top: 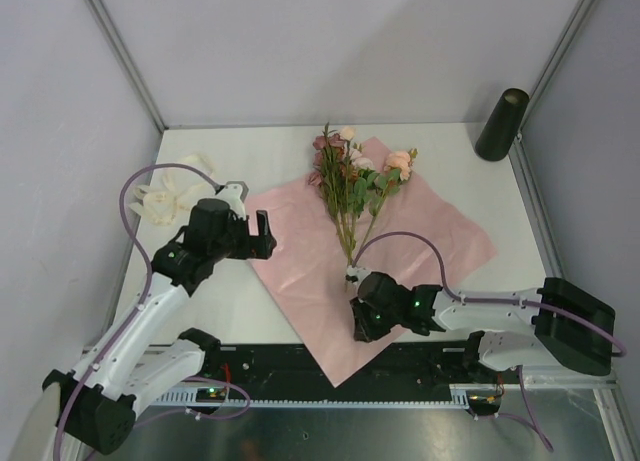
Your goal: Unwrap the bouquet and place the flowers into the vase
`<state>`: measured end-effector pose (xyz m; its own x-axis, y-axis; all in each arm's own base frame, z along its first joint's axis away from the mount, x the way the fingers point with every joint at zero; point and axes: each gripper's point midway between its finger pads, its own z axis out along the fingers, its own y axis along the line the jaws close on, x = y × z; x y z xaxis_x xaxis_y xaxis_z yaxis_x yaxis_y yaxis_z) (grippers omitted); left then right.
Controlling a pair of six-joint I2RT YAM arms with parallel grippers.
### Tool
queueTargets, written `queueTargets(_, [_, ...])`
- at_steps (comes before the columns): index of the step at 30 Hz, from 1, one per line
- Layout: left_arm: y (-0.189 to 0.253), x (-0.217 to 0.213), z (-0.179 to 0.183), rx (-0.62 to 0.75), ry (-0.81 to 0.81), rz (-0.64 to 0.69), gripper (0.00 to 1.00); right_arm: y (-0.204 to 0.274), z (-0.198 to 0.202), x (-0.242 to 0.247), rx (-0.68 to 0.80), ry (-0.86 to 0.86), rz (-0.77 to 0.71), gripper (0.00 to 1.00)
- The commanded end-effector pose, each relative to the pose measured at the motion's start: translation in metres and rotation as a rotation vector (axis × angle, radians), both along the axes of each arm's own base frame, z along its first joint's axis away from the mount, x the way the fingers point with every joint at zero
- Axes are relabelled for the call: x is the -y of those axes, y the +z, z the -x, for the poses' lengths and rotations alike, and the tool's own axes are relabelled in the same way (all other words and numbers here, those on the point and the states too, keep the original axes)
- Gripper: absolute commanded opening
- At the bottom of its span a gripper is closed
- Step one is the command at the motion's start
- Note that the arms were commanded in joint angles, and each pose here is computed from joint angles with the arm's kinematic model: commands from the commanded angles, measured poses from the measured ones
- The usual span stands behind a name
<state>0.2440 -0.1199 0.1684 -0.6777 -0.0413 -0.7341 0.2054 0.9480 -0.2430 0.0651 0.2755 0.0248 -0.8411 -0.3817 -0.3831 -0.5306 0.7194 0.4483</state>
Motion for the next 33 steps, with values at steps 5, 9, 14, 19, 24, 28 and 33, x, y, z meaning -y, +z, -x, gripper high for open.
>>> queueTargets(5, [0.019, -0.019, -0.001, 0.099, 0.038, -0.060, 1.00, -0.015, -0.028, 0.016, 0.120, -0.179, 0.090, 0.20])
queueTargets(9, [0.017, -0.023, 0.001, 0.107, 0.044, -0.077, 1.00, -0.022, -0.031, 0.025, 0.120, -0.234, 0.147, 0.20])
queueTargets(14, [0.022, -0.023, 0.003, 0.127, 0.035, -0.069, 1.00, 0.000, -0.047, 0.026, 0.184, -0.298, 0.152, 0.20])
queueTargets(19, [0.024, -0.023, 0.004, 0.135, 0.032, -0.066, 1.00, 0.065, -0.097, 0.016, 0.314, -0.437, -0.011, 0.23])
queueTargets(24, [0.026, -0.024, 0.005, 0.146, 0.034, -0.063, 1.00, 0.115, -0.166, 0.021, 0.437, -0.543, -0.177, 0.25])
queueTargets(28, [0.026, -0.026, 0.005, 0.149, 0.041, -0.069, 1.00, 0.130, -0.222, 0.033, 0.460, -0.656, -0.175, 0.26])
queueTargets(33, [0.026, -0.026, 0.005, 0.150, 0.042, -0.072, 1.00, 0.135, -0.271, 0.026, 0.465, -0.689, -0.195, 0.31])
